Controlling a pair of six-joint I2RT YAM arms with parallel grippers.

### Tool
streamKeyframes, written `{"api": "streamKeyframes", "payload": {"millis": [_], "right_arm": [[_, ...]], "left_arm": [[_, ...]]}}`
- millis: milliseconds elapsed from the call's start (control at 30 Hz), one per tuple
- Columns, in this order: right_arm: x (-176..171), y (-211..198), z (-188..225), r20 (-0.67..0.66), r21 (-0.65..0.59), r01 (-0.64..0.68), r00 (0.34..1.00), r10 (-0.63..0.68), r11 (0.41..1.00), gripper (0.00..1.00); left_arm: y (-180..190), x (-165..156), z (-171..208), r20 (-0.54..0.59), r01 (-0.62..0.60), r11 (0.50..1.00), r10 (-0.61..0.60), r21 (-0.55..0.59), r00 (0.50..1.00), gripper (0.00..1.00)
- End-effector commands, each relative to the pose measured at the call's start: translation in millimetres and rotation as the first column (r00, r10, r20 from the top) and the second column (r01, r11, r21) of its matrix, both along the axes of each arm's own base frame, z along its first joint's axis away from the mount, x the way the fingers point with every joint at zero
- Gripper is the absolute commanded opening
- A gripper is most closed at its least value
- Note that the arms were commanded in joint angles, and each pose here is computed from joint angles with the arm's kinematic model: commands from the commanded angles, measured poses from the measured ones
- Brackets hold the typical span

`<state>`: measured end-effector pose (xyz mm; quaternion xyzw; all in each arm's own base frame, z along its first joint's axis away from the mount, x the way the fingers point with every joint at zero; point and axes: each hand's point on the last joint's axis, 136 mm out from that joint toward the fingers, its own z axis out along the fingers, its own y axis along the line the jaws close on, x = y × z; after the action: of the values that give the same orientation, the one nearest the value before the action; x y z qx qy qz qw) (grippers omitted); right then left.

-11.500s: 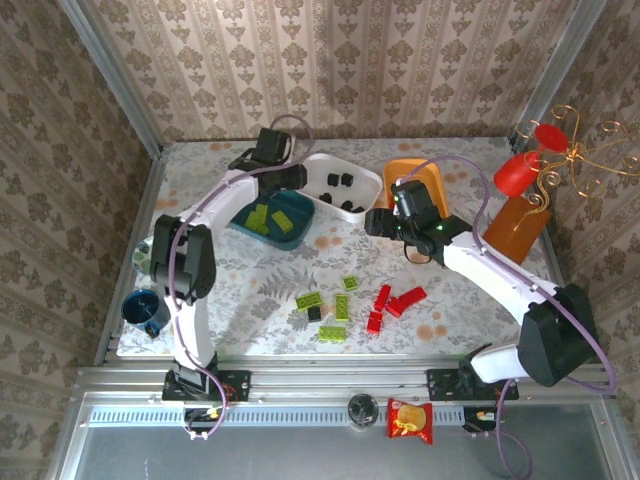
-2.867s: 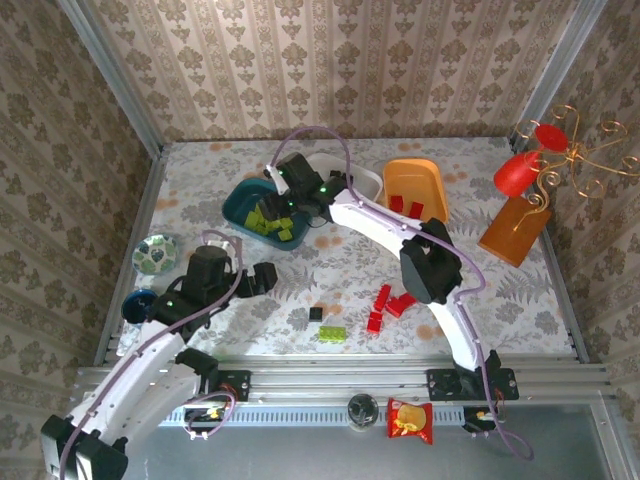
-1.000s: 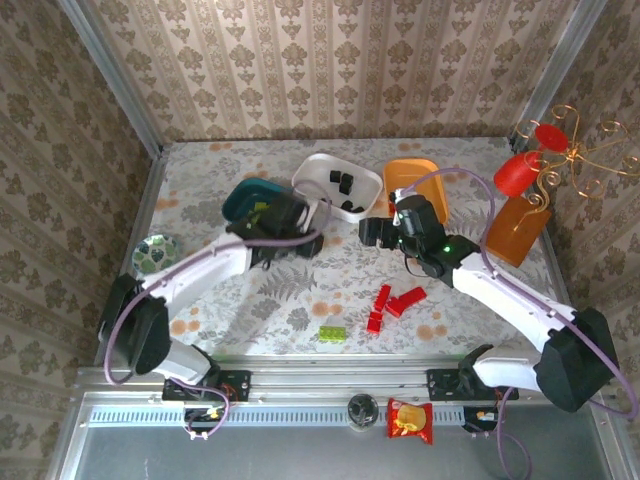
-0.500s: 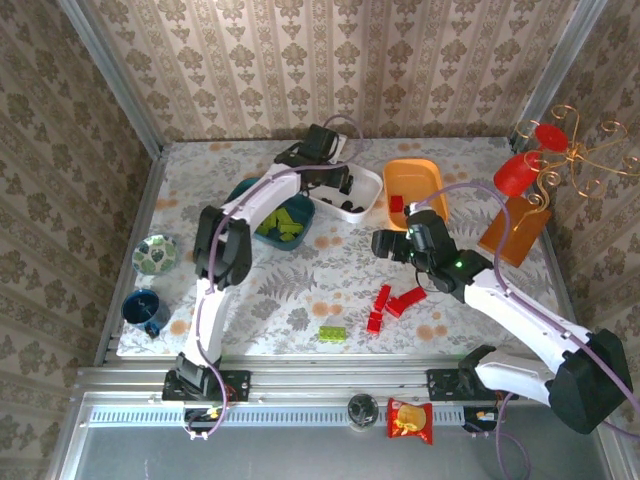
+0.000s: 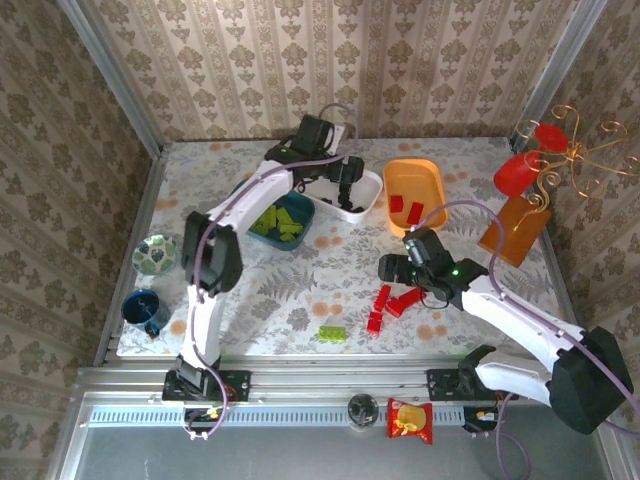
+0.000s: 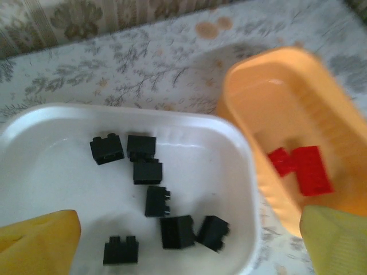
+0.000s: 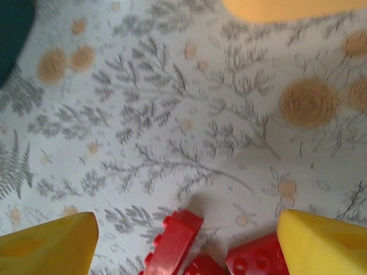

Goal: Sort the legos into containers by color
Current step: Place the lego in the container, then pick up the lego from the bottom-center of the table, then place the lego in the container.

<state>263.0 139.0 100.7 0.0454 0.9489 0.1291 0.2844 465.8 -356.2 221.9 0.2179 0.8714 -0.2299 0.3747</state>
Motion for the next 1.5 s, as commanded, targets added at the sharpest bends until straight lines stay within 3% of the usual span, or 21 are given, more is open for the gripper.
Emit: {"api": "streamKeyframes", "payload": {"millis": [0,167,433,800,967,1167,1367,1467], "right_arm": [[-17.5,3.8,-23.9,-0.103,-0.035,-0.030,0.994,0.027,0.999,0.81],[-4.2,22.3,-29.1,-0.107,-0.050,-0.070,0.992,0.065,0.996,0.75],[-6.5,22.8,-62.5,-0.239,-0.132,-0.050,0.971,0.018,0.990,0.57],[-17.7,33.0,-77.6,-0.300,-0.150,-0.076,0.953,0.028,0.986,0.37],[-3.2,35.7,-53.7,-0.213,-0.129,-0.069,0.976,0.040,0.989,0.27],[34.2,24.1,11.4,-0.049,-0.080,-0.022,0.999,0.018,0.997,0.22],[101.2,-18.7,76.1,0.169,-0.127,0.150,0.977,-0.128,0.980,0.22],[141.3,-34.4,81.6,0.222,-0.180,0.230,0.957,-0.188,0.956,0.23]], "left_arm": [[-8.3,-40.4,62.8,0.128,0.067,0.987,-0.049,-0.145,0.991,1.00],[19.0,-102.1,48.5,0.180,0.056,0.991,-0.033,-0.125,0.983,1.00],[87.7,-173.4,-12.1,0.093,-0.029,0.995,0.038,-0.100,0.995,1.00],[122.9,-200.4,-46.4,0.028,-0.098,0.993,0.100,-0.061,0.995,1.00],[122.7,-202.5,-47.1,0.019,-0.090,0.994,0.091,-0.058,0.996,1.00],[122.5,-210.7,-50.3,0.005,-0.067,0.996,0.067,-0.055,0.998,1.00],[121.6,-219.8,-60.0,-0.033,-0.050,0.998,0.049,-0.038,0.998,1.00],[122.6,-222.8,-61.6,-0.045,-0.053,0.998,0.051,-0.040,0.998,1.00]]}}
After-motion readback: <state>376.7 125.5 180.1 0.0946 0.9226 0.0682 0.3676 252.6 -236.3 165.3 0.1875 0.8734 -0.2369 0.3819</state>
